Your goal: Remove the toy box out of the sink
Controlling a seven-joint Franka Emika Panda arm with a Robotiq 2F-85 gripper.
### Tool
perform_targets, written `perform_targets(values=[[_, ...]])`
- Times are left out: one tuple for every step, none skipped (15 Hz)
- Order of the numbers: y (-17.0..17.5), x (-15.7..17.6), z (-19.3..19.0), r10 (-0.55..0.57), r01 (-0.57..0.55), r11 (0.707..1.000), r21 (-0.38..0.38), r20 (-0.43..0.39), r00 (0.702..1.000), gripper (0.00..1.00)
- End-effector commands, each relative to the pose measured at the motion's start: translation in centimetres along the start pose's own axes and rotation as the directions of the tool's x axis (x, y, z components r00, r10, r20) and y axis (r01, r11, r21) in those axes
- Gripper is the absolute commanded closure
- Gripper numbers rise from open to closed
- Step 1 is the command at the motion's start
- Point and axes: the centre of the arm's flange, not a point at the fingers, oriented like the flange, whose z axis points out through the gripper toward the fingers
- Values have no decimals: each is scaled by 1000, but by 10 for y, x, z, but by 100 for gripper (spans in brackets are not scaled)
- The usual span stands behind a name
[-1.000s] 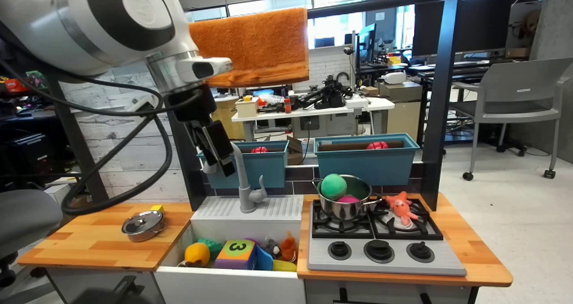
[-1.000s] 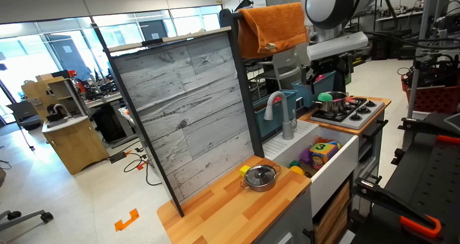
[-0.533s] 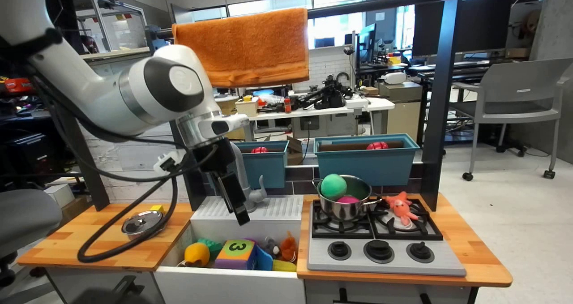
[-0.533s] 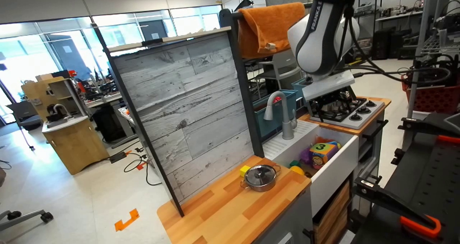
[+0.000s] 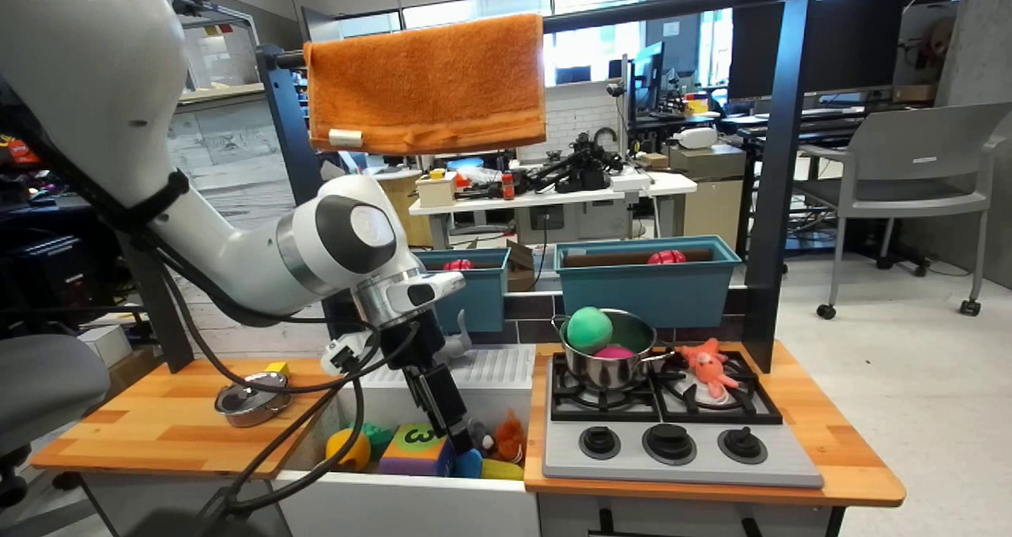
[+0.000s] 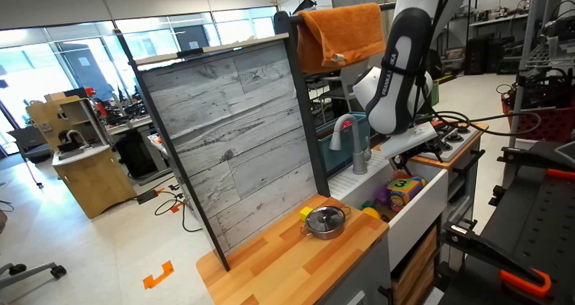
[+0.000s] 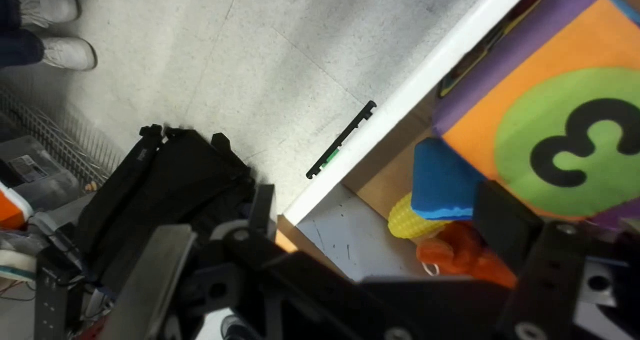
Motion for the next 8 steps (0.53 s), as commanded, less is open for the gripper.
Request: perform_targets(values=[[-37, 3, 29, -45, 45, 998, -53, -6, 999, 0], [-43, -4, 37, -67, 67, 996, -58, -4, 998, 0], [-49, -11, 43, -93, 92, 994, -56, -15, 996, 0], [-54, -20, 45, -125, 123, 991, -51, -30, 992, 0], [-57, -31, 42, -163, 161, 986, -41, -46, 986, 0], [-61, -37, 35, -193, 191, 981, -32, -62, 979, 0], [-63, -44, 24, -222, 221, 975, -11, -74, 972, 0], [-67, -50, 17, -248, 249, 968, 6, -82, 965, 0]])
